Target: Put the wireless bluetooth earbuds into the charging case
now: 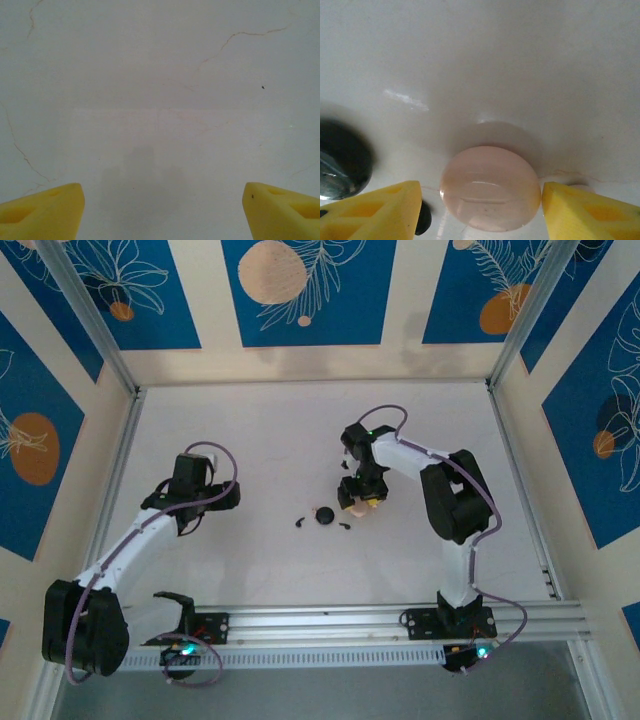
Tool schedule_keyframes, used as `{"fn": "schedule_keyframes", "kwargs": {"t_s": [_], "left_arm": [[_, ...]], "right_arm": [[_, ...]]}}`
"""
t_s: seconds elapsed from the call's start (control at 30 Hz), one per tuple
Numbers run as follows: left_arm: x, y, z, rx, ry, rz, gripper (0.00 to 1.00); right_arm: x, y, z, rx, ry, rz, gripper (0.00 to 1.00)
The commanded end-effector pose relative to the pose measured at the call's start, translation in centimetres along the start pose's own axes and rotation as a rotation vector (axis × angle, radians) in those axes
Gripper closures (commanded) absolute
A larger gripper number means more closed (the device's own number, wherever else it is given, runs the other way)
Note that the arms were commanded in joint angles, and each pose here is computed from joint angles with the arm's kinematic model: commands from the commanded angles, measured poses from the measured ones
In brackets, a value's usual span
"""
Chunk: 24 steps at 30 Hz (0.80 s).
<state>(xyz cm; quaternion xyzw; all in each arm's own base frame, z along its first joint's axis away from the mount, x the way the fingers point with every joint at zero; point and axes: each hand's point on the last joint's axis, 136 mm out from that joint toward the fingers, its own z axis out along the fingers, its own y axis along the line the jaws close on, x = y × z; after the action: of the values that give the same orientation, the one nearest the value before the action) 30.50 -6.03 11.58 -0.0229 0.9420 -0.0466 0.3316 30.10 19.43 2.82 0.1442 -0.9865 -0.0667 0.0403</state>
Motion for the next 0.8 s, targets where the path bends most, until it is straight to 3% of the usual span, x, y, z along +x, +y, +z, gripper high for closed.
{"fn": "schedule_keyframes", "kwargs": {"t_s": [0.0, 0.2, 0.53, 0.77], "left_arm": [[0.4, -0.5, 0.1, 0.016, 0.017, -0.001, 0.18], [0.4, -0.5, 0.2, 0.015, 0.019, 0.002, 0.18], [0.4, -0.8, 0.2, 0.02, 0.023, 0.018, 0.2], [-0.8, -2.8, -0.3, 0.086, -0.033, 0.081, 0.23]], "right_arm": [[0.2, -0.2, 0.3, 0.038, 0.032, -0.021, 0.37], [0.3, -0.7, 1.0, 0.077, 0.041, -0.026, 0.39], [-0.2, -0.4, 0.9, 0.058, -0.012, -0.019, 0.53], [-0.8, 0.2, -1.5, -0.006, -0.141, 0.026, 0.55]]}}
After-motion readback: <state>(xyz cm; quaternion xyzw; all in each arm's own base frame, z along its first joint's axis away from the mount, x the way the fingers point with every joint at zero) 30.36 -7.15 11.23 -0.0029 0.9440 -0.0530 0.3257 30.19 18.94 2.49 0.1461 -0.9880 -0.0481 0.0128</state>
